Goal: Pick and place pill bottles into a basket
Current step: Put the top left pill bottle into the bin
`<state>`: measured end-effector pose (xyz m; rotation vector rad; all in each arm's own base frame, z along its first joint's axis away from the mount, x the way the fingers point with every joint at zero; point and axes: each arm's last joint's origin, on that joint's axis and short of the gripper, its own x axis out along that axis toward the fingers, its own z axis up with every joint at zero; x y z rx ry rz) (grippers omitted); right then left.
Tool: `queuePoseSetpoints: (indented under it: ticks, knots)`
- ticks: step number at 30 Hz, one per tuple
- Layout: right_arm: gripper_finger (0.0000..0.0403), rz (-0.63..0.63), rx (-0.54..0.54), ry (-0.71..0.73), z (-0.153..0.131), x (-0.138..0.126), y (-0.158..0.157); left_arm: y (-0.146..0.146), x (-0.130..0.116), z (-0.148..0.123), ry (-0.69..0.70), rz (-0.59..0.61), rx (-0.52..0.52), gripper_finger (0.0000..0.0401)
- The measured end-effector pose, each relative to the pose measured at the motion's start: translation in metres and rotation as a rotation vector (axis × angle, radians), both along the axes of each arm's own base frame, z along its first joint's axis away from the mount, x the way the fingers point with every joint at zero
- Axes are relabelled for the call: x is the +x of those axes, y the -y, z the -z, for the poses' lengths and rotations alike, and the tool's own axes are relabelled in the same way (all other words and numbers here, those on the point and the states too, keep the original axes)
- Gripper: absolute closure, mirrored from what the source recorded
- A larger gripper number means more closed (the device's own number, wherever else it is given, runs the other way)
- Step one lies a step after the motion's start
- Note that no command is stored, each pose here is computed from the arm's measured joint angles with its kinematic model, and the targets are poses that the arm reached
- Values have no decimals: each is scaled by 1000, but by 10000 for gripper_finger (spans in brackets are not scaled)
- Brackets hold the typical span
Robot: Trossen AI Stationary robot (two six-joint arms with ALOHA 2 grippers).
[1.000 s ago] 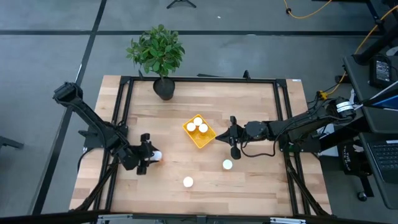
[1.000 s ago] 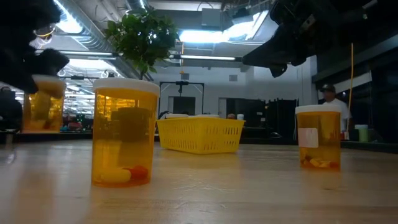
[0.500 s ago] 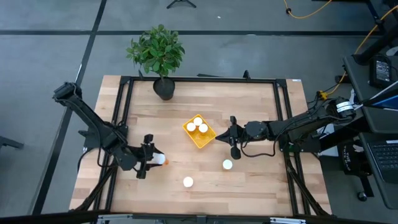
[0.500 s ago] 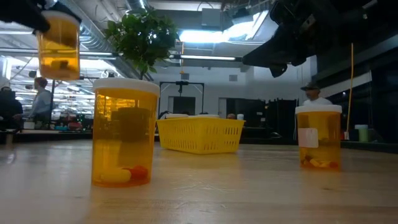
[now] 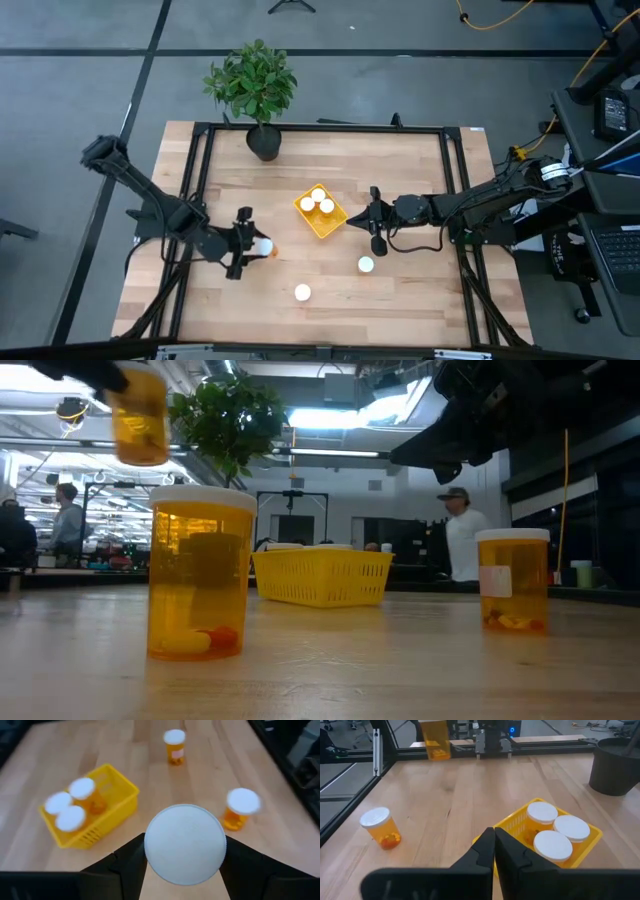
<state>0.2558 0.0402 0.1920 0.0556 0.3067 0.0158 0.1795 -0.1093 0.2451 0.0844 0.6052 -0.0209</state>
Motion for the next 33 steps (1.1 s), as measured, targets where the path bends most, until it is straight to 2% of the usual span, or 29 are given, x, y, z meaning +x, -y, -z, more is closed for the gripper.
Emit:
queuePoseSetpoints:
  ticks: [7, 12, 21, 26, 33]
  knots:
    - [387, 0, 0, 0, 0, 0, 0, -23, 16, -4, 41, -58, 69, 189]
    - [387, 0, -1, 0, 0, 0, 0, -38, 31, -5, 67, -67, 59, 189]
    - [387, -1, -2, 0, 0, 0, 0, -55, 74, 18, 80, 2, 111, 189]
    - [387, 0, -3, -6, 0, 0, 0, -67, 87, 27, 78, -19, 153, 189]
    - [387, -1, -2, -13, 1, 0, 0, -84, 97, 28, 124, -12, 119, 189]
